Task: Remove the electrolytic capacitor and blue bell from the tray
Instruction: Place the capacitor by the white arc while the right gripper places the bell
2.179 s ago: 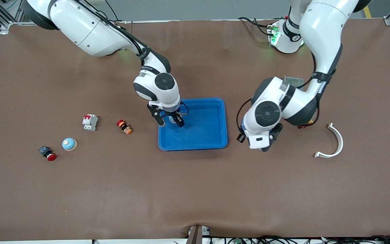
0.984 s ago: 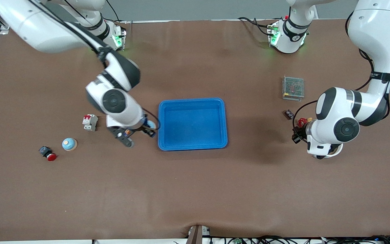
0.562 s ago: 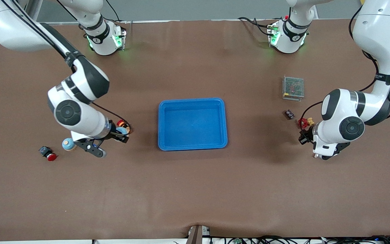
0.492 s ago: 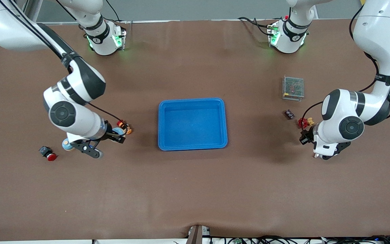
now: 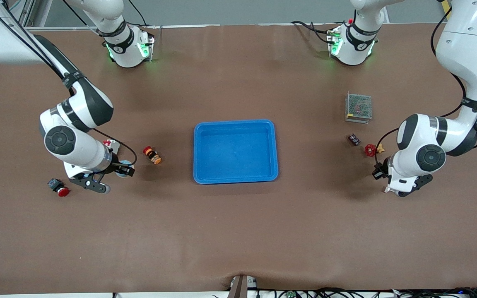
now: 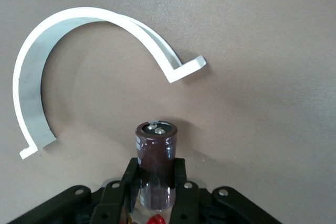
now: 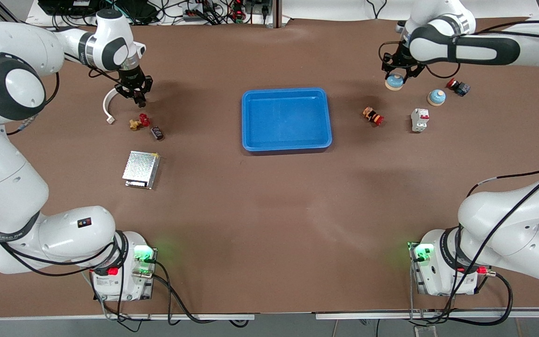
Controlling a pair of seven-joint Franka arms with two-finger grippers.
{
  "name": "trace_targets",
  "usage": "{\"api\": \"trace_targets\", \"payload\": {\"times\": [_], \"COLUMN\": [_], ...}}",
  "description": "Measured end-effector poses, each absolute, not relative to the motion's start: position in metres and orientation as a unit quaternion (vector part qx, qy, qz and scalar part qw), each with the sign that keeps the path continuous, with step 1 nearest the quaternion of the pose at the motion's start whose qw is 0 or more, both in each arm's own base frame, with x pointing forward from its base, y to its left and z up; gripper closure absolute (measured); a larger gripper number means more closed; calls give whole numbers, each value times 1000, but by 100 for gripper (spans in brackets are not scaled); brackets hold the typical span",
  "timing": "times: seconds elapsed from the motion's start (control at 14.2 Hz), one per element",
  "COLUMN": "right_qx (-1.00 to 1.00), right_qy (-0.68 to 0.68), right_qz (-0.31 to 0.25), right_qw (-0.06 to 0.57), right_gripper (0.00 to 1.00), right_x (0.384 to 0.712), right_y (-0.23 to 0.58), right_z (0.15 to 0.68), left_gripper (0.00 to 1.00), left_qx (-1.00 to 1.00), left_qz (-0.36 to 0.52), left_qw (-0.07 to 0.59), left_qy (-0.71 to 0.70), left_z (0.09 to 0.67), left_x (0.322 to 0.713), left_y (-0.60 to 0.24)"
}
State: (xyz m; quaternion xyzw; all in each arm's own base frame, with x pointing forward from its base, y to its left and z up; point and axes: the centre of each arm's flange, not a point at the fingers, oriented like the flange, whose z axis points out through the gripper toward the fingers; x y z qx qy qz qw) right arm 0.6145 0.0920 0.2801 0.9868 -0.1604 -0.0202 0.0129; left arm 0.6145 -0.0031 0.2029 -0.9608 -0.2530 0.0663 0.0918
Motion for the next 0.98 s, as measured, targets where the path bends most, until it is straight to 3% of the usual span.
{"api": "trace_targets", "payload": {"times": [0.49,0.63,0.98], "right_qx": [990,990,991], "right_qy": [-137,-136,-132], "right_qz": [-4,2,18], "right_qw": [23,24,20], "right_gripper": [36,36,36], "right_x": [606,606,604], "right_y": [69,64,54], "right_z": [261,254,219], "left_gripper": [70,65,19], "left_qx": [-961,-962,-966], "left_qz": [78,77,64], "left_qw": [90,89,85], "left_qy": [-249,-248,-236], "left_z": [185,185,195], "left_x": [612,612,621], "left_y": [5,5,6]}}
